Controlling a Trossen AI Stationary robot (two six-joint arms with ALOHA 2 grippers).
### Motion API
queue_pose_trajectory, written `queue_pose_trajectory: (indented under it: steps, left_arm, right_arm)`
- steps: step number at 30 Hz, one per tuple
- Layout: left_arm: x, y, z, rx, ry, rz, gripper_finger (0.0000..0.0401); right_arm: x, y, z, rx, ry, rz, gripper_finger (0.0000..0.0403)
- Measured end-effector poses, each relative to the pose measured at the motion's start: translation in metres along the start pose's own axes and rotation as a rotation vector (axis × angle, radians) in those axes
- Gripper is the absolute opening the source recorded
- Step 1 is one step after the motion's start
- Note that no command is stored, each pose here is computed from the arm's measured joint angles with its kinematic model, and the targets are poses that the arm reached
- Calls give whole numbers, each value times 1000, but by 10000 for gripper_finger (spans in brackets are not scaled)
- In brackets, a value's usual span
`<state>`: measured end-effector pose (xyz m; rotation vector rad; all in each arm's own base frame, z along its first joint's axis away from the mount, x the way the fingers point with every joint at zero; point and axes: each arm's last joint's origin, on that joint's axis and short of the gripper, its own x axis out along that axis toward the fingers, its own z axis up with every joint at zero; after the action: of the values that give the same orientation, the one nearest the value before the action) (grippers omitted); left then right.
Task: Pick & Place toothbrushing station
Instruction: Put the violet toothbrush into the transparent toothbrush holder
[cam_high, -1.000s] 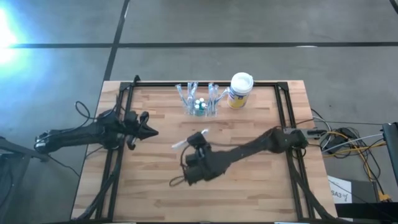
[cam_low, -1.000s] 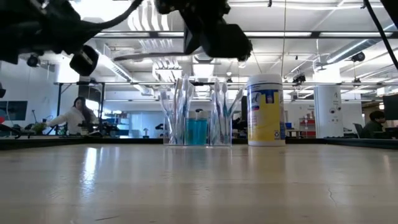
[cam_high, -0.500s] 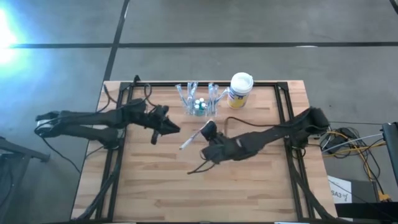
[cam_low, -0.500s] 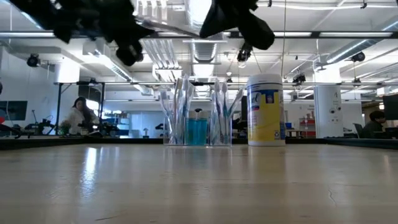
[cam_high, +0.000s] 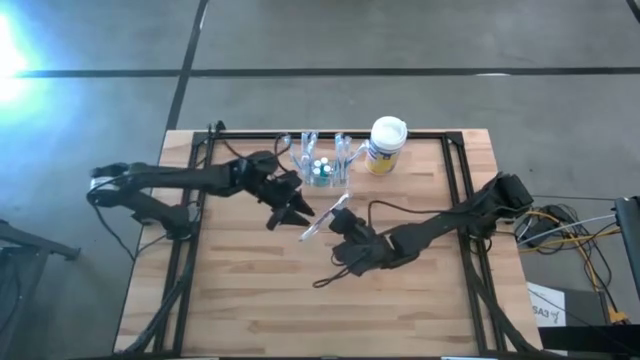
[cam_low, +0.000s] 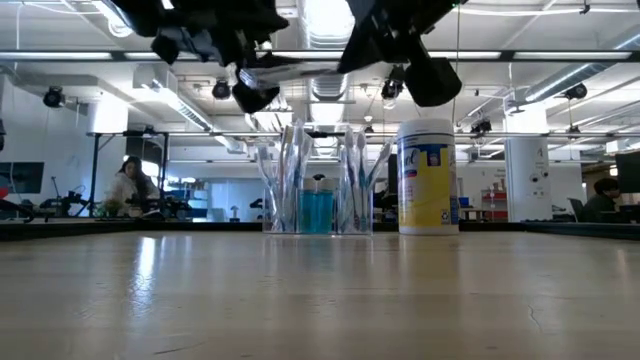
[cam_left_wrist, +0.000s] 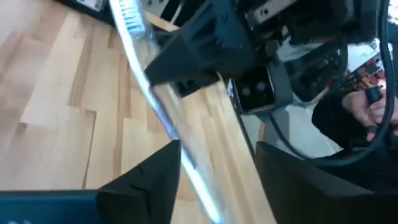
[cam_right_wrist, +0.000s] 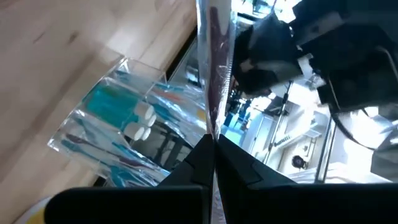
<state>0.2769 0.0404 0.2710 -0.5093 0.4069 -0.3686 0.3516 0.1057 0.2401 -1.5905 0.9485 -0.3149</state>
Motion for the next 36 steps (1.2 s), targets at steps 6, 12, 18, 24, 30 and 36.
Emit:
queue_pose_trajectory:
  steps: [6, 12, 18, 24, 30, 36]
  left_arm:
    - [19, 11, -1, -46, 83, 4, 235]
    - [29, 15, 1, -36, 106, -16, 236]
    - [34, 13, 2, -21, 109, -29, 234]
    - [37, 7, 5, 57, 101, -30, 178]
    - [40, 6, 7, 107, 101, 14, 27]
    - [40, 6, 9, 161, 72, 45, 31]
  right_arm:
    - [0, 1, -1, -1, 19, -7, 8]
    - [0, -3, 0, 20, 16, -17, 8]
    - [0, -3, 0, 26, 14, -20, 8]
    - [0, -3, 0, 38, 14, -20, 8]
    - [-1, -6, 0, 59, 16, -34, 8]
    - [-5, -11, -1, 104, 11, -56, 8]
